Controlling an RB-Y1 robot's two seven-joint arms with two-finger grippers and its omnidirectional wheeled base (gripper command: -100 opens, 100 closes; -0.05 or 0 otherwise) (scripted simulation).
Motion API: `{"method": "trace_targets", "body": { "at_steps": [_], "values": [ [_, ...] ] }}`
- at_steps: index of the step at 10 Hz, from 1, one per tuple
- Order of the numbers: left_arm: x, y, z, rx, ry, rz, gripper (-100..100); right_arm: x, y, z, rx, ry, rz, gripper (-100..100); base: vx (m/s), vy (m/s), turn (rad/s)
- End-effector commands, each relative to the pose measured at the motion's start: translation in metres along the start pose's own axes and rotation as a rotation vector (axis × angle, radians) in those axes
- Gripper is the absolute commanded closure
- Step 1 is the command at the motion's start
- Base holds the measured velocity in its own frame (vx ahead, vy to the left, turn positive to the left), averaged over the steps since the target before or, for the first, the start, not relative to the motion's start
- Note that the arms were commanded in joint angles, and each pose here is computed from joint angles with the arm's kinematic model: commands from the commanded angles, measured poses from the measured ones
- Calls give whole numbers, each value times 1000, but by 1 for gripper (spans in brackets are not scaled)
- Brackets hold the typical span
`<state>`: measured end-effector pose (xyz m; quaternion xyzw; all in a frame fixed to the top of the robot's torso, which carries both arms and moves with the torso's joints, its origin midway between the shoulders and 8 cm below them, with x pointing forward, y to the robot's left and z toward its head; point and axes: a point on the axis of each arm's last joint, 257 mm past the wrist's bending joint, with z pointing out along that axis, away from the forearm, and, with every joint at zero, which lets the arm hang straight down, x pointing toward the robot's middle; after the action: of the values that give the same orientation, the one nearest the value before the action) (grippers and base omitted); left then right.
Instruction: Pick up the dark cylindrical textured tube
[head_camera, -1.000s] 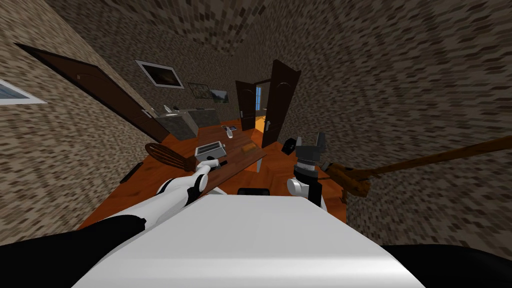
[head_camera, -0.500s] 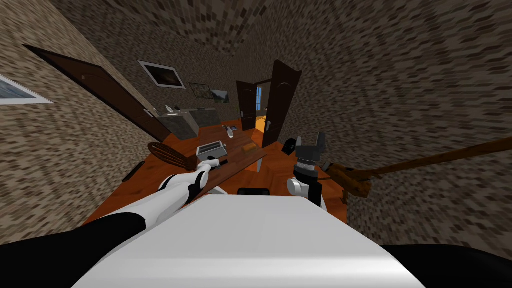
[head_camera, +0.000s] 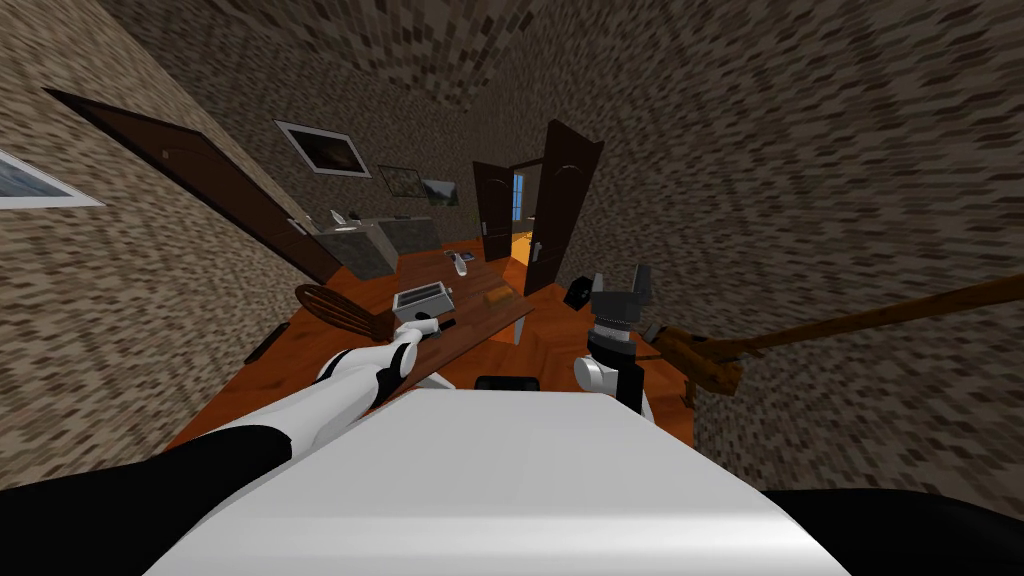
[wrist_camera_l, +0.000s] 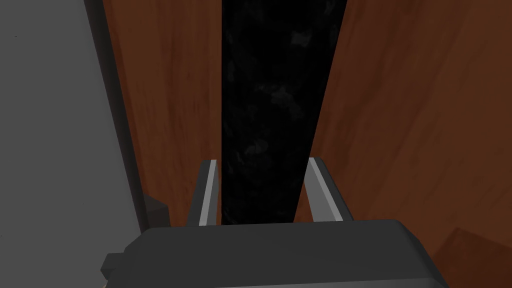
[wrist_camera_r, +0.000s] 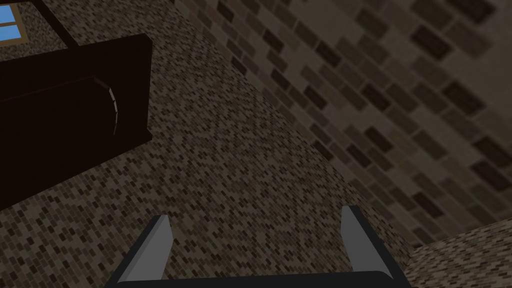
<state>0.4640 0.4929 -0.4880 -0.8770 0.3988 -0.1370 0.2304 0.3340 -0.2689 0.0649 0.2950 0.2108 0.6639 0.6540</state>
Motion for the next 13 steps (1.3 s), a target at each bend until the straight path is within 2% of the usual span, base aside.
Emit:
{"method": "trace_targets", "body": {
  "at_steps": [1, 3, 4, 5, 6, 7, 8, 9, 10, 11, 12, 13],
  "values": [
    [-8, 9, 1, -16, -7, -7, 100, 0, 0, 0, 0, 0, 0, 0, 15, -9, -43],
    [-5, 3, 0, -5, -1, -6, 100, 0, 0, 0, 0, 0, 0, 0, 12, -10, -4],
    [-16, 15, 1, -26, -11, -13, 100, 0, 0, 0, 0, 0, 0, 0, 15, -11, -36],
    [-10, 5, -1, -6, -1, -12, 100, 0, 0, 0, 0, 0, 0, 0, 13, -10, -20],
    [-26, 26, 1, -46, -22, -20, 100, 0, 0, 0, 0, 0, 0, 0, 25, -10, -49],
    [-31, 35, 3, -65, -31, -21, 100, 0, 0, 0, 0, 0, 0, 0, 23, -8, -26],
    [-23, 8, -6, -8, -3, -22, 100, 0, 0, 0, 0, 0, 0, 0, 8, -17, -12],
    [-33, 15, -8, -18, -10, -28, 100, 0, 0, 0, 0, 0, 0, 0, 17, -23, -59],
    [-30, 10, -9, -8, -5, -27, 100, 0, 0, 0, 0, 0, 0, 0, 19, -16, -16],
    [-44, 24, -9, -34, -21, -35, 100, 0, 0, 0, 0, 0, 0, 0, 24, -14, -38],
    [-38, 11, -13, -7, -8, -32, 100, 0, 0, 0, 0, 0, 0, 0, 14, -11, -6],
    [-53, 27, -13, -37, -26, -40, 100, 0, 0, 0, 0, 0, 0, 0, 17, -13, -42]
  ]
}}
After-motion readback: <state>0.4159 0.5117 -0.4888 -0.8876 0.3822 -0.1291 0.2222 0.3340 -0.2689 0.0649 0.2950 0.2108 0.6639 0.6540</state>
